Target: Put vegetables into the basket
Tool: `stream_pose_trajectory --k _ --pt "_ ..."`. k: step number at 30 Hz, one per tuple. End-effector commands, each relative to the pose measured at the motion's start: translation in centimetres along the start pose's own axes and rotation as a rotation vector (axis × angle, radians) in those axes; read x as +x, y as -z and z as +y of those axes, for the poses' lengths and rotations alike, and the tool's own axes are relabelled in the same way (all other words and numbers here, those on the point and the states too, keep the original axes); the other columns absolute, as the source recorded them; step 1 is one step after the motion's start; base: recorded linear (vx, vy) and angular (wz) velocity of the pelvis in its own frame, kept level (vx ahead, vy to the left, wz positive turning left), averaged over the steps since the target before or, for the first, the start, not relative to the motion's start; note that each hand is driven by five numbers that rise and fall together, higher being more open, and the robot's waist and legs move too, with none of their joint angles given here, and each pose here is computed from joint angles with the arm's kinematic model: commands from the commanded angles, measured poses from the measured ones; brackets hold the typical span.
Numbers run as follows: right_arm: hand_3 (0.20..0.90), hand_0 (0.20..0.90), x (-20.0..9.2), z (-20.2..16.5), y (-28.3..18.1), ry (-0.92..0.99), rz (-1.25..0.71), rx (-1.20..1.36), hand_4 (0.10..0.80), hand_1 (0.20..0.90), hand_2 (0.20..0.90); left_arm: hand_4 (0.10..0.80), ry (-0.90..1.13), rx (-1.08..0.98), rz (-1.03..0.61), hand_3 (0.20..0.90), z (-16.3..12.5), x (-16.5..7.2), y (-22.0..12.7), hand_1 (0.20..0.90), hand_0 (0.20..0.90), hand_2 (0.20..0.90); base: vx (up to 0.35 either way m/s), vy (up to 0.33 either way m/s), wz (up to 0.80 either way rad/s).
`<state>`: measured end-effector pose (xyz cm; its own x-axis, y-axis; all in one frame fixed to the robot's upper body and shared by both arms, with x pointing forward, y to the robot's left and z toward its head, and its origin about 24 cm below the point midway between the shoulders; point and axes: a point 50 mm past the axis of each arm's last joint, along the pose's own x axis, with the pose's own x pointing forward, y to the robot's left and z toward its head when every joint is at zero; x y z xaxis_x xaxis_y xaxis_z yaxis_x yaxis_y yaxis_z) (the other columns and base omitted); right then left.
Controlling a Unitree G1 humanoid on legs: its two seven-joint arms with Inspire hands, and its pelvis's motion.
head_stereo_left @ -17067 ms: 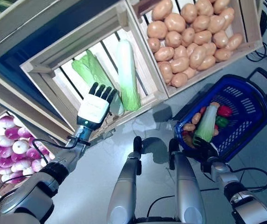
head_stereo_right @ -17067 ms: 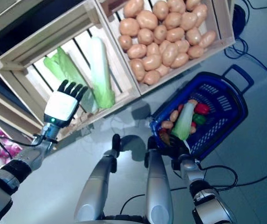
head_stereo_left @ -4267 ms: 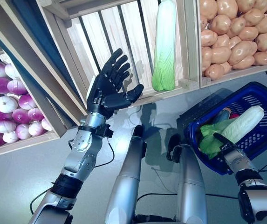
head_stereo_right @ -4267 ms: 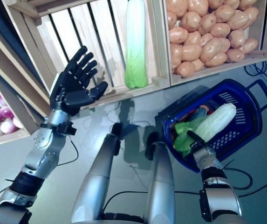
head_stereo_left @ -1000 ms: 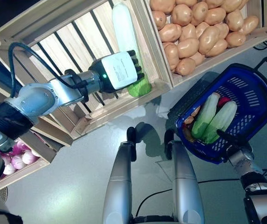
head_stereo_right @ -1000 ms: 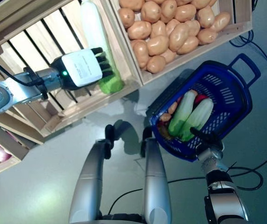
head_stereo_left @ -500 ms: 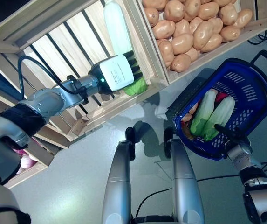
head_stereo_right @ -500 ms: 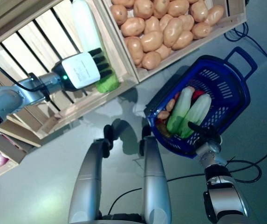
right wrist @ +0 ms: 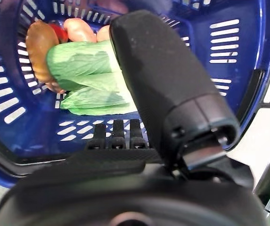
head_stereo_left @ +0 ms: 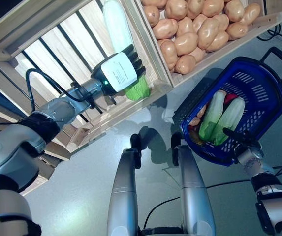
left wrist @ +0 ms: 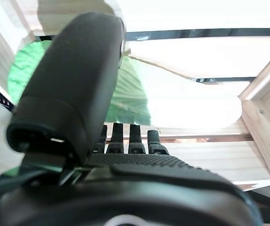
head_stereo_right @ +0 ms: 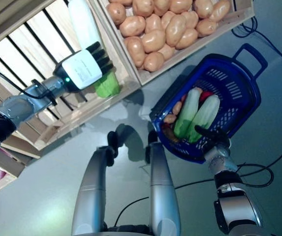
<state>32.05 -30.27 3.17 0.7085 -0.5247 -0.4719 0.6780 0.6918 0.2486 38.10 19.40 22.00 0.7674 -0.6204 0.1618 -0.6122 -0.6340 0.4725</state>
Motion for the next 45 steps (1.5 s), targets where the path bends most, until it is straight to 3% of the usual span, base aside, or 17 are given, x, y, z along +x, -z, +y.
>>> stream_pose_trajectory --k 1,16,17,18,19,20,21,22,31,33,37,45 --pt "0.9 0.9 0.0 -1.4 -2.9 0.09 -0.108 -0.026 0.8 0.9 0.9 0.8 -0.02 0.016 0.253 0.9 0.6 -0.3 4.6 0.9 0.9 0.9 0.004 0.018 -0.03" --pt "0.9 0.9 -0.1 -0.9 -3.0 0.072 -0.098 -0.003 0.8 0.9 0.9 0.8 0.156 -0.055 0.206 0.9 -0.7 0.6 3.3 0.9 0.9 0.9 -0.001 0.006 -0.02" --pt "0.9 0.9 -0.1 -0.8 -3.0 0.07 -0.099 -0.002 0.8 0.9 0.9 0.657 0.179 -0.049 0.179 0.686 -0.8 0.6 3.0 0.686 0.686 0.686 0.0 0.0 0.0" --pt "0.9 0.9 -0.1 -0.7 -3.1 0.069 -0.1 0.0 0.8 0.9 0.9 0.577 0.203 -0.072 0.168 0.566 -1.0 0.6 2.9 0.566 0.566 0.566 -0.016 -0.012 -0.03" --pt "0.9 0.9 -0.1 -0.7 -3.1 0.065 -0.097 0.01 0.8 0.9 0.9 0.543 0.248 -0.103 0.173 0.514 -1.3 0.6 2.8 0.514 0.514 0.514 0.0 0.0 0.0" --pt "0.9 0.9 -0.1 -0.6 -3.0 0.058 -0.083 0.035 0.8 0.9 0.9 0.467 0.292 -0.103 0.188 0.401 -1.6 0.5 2.8 0.401 0.401 0.401 0.0 0.0 0.0" --pt "0.9 0.9 -0.1 -0.6 -3.0 0.059 -0.081 0.038 0.8 0.9 0.9 0.449 0.297 -0.104 0.189 0.373 -1.6 0.5 2.8 0.373 0.373 0.373 0.0 0.0 0.0" --pt "0.9 0.9 0.0 -0.6 -2.8 0.06 -0.069 0.05 0.8 0.9 0.9 0.4 0.347 -0.113 0.214 0.3 -2.0 0.4 2.6 0.3 0.3 0.3 0.0 0.0 0.0" --pt "0.9 0.9 0.1 -0.8 -2.7 0.063 -0.073 0.062 0.8 0.9 0.9 0.4 0.328 -0.094 0.302 0.3 -1.4 0.6 4.0 0.3 0.3 0.3 -0.007 -0.018 0.0" --pt "0.9 0.9 0.1 -0.9 -2.4 0.048 -0.061 0.108 0.8 0.9 0.9 0.4 0.377 -0.263 0.417 0.3 -2.2 -0.1 4.4 0.3 0.3 0.3 0.0 0.0 0.0" --pt "0.9 0.9 0.1 -0.8 -2.1 0.055 -0.059 0.117 0.8 0.9 0.9 0.4 0.4 -0.407 0.543 0.3 -3.6 -1.3 4.1 0.3 0.3 0.3 0.0 0.0 0.0" --pt "0.9 0.9 -0.2 -0.3 -1.4 0.047 -0.082 0.115 0.8 0.9 0.9 0.4 0.32 -0.56 0.669 0.3 -5.4 -3.1 3.0 0.3 0.3 0.3 -0.007 0.018 0.02"
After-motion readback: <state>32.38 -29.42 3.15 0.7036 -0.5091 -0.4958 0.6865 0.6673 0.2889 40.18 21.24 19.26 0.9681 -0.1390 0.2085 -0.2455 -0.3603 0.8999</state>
